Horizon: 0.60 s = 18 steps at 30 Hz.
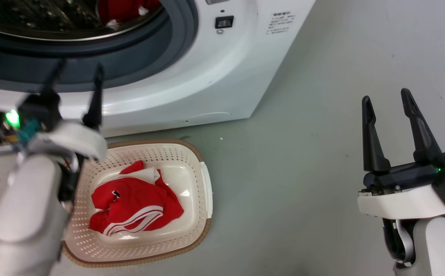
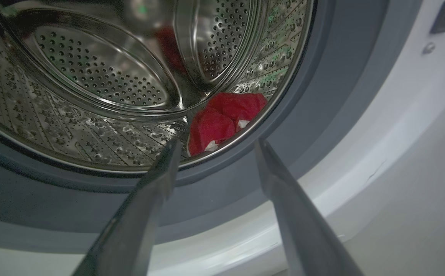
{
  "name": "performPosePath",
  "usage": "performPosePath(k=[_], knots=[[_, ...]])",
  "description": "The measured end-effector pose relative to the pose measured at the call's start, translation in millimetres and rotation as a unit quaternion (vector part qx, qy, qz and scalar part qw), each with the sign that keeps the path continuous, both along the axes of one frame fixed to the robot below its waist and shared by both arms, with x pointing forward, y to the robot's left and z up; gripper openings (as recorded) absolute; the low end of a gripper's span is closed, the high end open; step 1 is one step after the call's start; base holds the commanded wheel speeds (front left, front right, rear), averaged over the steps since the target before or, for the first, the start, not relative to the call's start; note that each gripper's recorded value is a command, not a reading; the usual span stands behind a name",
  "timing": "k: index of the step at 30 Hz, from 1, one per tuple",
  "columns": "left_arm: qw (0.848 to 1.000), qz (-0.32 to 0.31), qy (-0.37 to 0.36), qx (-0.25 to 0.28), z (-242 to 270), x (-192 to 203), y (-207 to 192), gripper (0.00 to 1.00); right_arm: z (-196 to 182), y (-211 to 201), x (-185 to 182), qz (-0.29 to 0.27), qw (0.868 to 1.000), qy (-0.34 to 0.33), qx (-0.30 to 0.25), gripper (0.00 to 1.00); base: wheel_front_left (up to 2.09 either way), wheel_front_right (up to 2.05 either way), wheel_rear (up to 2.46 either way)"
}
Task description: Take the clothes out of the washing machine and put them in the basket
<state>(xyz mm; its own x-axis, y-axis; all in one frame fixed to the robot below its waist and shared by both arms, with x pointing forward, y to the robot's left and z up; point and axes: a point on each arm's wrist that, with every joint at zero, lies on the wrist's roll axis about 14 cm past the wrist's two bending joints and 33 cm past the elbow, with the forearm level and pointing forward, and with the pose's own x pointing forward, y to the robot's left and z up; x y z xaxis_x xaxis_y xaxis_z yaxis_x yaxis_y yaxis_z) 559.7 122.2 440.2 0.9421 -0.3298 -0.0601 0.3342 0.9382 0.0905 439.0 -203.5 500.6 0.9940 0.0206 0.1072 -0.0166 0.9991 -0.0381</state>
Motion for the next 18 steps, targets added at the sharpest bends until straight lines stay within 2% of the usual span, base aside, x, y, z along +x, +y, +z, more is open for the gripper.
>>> performPosePath(k=[7, 8, 11, 13, 18], knots=[[0.999, -0.034, 0.013, 0.006, 17, 62, -16, 1.0, -14, -11, 5, -0.015, 1.0, 0.017, 0.002, 1.0, 0.0, 0.0, 0.0], [0.999, -0.035, 0.033, 0.012, 16, 83, -18, 1.0, -19, -13, 8, -0.016, 1.0, 0.022, 0.004, 1.0, 0.0, 0.0, 0.0], [0.997, -0.035, 0.061, 0.016, 9, 101, -20, 1.0, -26, -13, 10, -0.016, 0.999, 0.03, 0.008, 1.0, 0.0, 0.0, 0.0], [0.994, -0.03, 0.103, 0.029, -2, 129, -22, 1.0, -37, -12, 12, -0.014, 0.999, 0.044, 0.015, 1.0, 0.0, 0.0, 0.0], [0.985, -0.021, 0.166, 0.037, -24, 158, -23, 1.0, -50, -14, 13, -0.017, 0.998, 0.061, 0.019, 1.0, 0.0, 0.0, 0.0]])
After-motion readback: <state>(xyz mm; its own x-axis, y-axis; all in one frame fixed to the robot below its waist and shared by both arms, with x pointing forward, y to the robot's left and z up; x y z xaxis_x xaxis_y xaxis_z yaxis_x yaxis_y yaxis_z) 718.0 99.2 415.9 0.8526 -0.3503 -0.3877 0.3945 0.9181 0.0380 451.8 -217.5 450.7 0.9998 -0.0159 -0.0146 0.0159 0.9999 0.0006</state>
